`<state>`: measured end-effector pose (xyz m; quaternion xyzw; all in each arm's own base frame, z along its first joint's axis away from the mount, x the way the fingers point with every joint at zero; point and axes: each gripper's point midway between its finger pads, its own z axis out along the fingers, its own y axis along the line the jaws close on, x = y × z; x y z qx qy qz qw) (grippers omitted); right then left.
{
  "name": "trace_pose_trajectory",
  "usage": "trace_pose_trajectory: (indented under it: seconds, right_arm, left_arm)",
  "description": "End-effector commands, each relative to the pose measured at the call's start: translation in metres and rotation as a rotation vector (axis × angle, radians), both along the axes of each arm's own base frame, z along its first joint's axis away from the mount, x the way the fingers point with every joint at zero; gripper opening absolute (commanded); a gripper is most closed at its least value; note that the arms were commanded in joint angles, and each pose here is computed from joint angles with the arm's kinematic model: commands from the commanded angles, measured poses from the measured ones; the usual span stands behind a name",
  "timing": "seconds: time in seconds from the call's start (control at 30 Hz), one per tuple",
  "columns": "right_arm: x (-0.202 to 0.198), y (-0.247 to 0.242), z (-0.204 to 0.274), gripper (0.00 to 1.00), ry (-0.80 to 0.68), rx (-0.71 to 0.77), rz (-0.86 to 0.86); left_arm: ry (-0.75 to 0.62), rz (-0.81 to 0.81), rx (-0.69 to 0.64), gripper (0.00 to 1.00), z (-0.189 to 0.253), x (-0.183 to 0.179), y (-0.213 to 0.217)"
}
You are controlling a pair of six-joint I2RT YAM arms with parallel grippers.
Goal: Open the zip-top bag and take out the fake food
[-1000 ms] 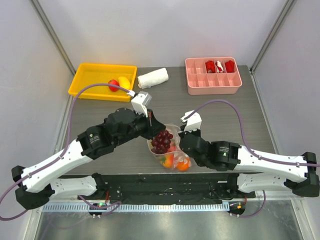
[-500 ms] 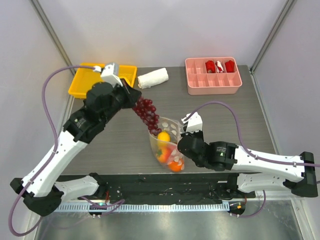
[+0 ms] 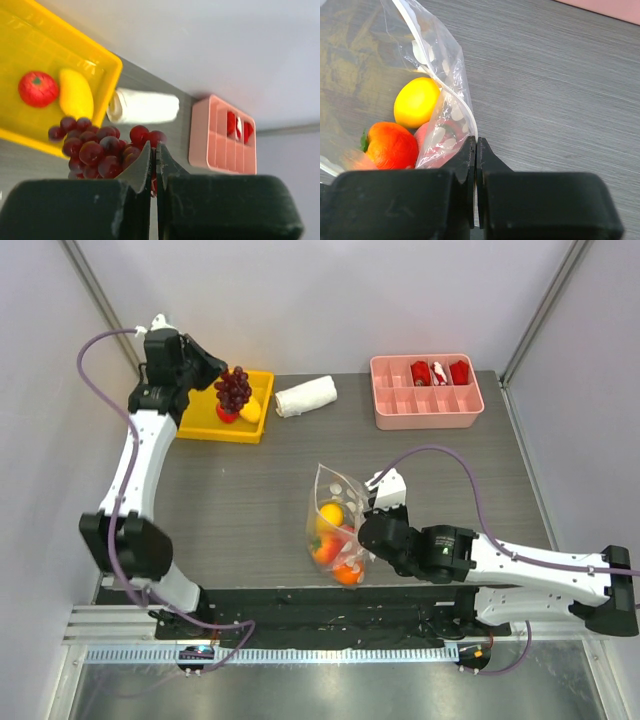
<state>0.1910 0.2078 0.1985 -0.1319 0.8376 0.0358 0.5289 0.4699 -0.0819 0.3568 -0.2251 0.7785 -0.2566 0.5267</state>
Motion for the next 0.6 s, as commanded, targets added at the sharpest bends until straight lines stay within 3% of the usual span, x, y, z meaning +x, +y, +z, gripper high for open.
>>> trace_pose_trajectory:
  seconds: [0.0,0.03,0.23,0.47,0.53,0.57]
  right_arm:
    - [-0.001,-0.001,0.009,0.01,-0.003,0.072,-0.012]
    - [-0.001,-0.002,0.008,0.01,-0.003,0.07,-0.013]
    - [-0.005,0.003,0.007,0.02,0.021,0.09,0.008]
    - [-0.008,0.004,0.009,0.01,0.035,0.11,0.016]
    - [-0.008,0.003,0.009,0.01,0.038,0.114,0.017]
    - [-0.009,0.003,0.009,0.01,0.04,0.115,0.019]
  left_arm:
    - [-0.108,0.012,-0.109,0.0,0.032,0.058,0.02]
    - [-0.05,0.069,-0.107,0.0,0.003,0.082,0.048]
    - [-0.013,0.138,-0.181,0.0,-0.063,0.168,0.094]
    - [0.003,0.219,-0.426,0.0,-0.137,0.215,0.134]
    - [0.012,0.255,-0.445,0.0,-0.147,0.22,0.148]
    - [0.036,0.275,-0.443,0.05,-0.152,0.222,0.153]
